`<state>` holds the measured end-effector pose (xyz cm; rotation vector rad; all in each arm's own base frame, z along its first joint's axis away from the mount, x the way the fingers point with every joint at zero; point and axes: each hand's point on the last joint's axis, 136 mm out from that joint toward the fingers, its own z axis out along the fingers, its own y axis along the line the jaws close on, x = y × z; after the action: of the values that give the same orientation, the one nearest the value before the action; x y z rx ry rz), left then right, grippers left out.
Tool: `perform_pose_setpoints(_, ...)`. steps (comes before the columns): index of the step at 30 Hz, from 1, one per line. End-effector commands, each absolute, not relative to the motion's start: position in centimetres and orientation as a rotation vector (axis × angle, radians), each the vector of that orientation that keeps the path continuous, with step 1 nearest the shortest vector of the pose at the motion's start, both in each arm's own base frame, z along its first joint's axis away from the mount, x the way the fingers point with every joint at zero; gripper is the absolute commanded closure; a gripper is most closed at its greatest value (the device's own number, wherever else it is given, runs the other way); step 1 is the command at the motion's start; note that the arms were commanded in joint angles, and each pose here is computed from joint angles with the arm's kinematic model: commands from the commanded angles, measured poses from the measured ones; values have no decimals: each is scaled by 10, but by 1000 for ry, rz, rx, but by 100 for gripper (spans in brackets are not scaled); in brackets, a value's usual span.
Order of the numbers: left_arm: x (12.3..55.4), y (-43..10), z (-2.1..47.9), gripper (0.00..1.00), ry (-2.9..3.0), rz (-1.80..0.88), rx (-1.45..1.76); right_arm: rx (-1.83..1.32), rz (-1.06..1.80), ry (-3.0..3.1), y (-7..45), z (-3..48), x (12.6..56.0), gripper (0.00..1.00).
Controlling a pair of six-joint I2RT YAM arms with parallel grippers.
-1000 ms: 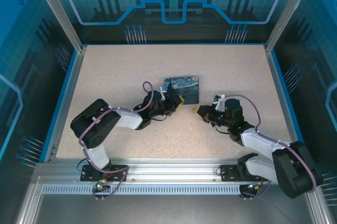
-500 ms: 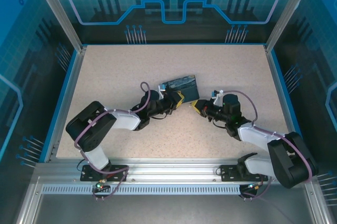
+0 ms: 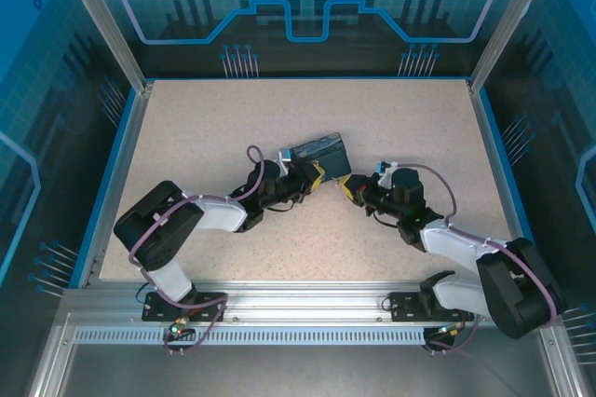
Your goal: Unlock a padlock with a key
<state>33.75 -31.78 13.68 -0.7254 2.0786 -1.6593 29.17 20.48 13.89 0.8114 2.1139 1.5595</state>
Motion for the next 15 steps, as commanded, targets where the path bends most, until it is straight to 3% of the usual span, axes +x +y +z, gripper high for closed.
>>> perform_pose_setpoints(1, 343, -317, 175, 100, 1935, -1749, -682, 899, 1555, 2091, 204, 139, 291, 100)
perform_pose_setpoints(15, 342, -317, 172, 100, 1929, -1749, -688, 937, 1563, 2089, 216, 143, 297, 100)
